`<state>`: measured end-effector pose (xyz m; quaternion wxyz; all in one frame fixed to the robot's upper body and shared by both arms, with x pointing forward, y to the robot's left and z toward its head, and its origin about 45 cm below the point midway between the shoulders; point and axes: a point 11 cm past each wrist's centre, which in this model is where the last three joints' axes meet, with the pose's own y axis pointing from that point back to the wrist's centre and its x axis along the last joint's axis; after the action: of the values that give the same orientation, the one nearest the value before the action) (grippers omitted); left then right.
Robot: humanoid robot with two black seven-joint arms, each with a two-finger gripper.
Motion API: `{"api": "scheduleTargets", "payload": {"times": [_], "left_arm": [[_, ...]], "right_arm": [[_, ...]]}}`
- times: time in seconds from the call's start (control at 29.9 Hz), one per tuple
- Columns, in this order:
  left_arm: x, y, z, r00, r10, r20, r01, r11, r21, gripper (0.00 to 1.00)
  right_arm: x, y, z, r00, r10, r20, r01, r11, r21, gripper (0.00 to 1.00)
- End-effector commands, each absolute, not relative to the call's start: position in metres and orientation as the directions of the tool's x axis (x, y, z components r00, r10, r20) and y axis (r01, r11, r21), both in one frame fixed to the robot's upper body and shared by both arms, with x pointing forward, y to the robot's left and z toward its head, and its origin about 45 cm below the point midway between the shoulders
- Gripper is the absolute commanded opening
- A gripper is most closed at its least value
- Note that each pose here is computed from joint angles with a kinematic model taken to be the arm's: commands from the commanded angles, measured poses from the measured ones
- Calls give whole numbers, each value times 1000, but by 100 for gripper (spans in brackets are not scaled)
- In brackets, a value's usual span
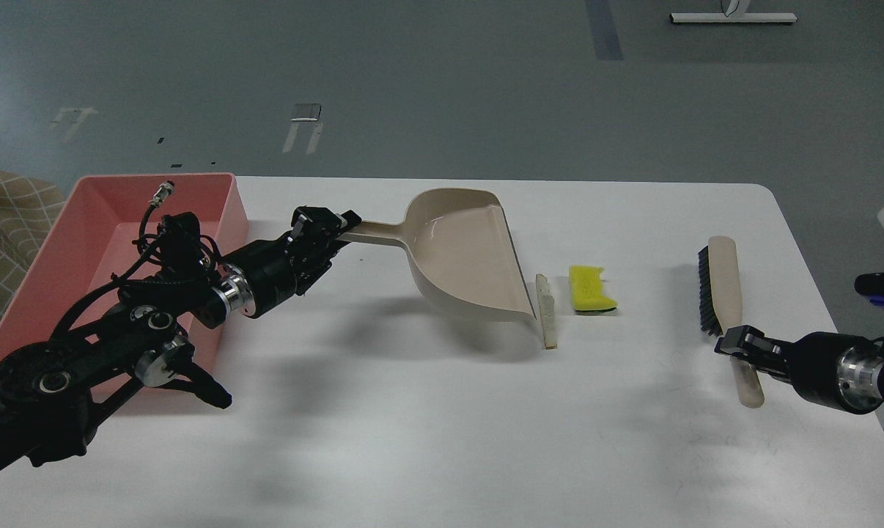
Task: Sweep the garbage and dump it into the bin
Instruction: 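Grasp the wooden-handled brush with the right gripper, then sweep the sponge and stick into the dustpan with the brush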
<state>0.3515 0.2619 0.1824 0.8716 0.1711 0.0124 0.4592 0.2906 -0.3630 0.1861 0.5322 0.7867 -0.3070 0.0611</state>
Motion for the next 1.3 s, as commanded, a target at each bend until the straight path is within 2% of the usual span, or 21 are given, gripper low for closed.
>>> {"api": "scheduleTargets", "payload": {"times": [0.0,0.17,0.53,0.67,0.94,1.27], "left_arm": [[343,263,172,584,802,127,-786,519,336,0],[334,266,160,583,803,125,-781,511,359,0],[322,267,145,588,801,113,-767,508,393,0],[322,269,145,582,805,111,-771,503,391,0],[323,269,147,579,807,112,-774,502,385,0],[324,269,148,577,809,112,-776,501,383,0]], "right_arm": [[292,-360,190,811,-409,418,-543,-264,797,0],[285,-352,181,845,-383,374,-495,-293,818,0],[287,-323,176,878,-347,331,-451,-367,813,0],[287,-297,171,904,-313,290,-408,-434,803,0],[302,-257,182,910,-279,308,-412,-518,750,0],[303,-183,171,938,-238,252,-346,-601,721,0]]}}
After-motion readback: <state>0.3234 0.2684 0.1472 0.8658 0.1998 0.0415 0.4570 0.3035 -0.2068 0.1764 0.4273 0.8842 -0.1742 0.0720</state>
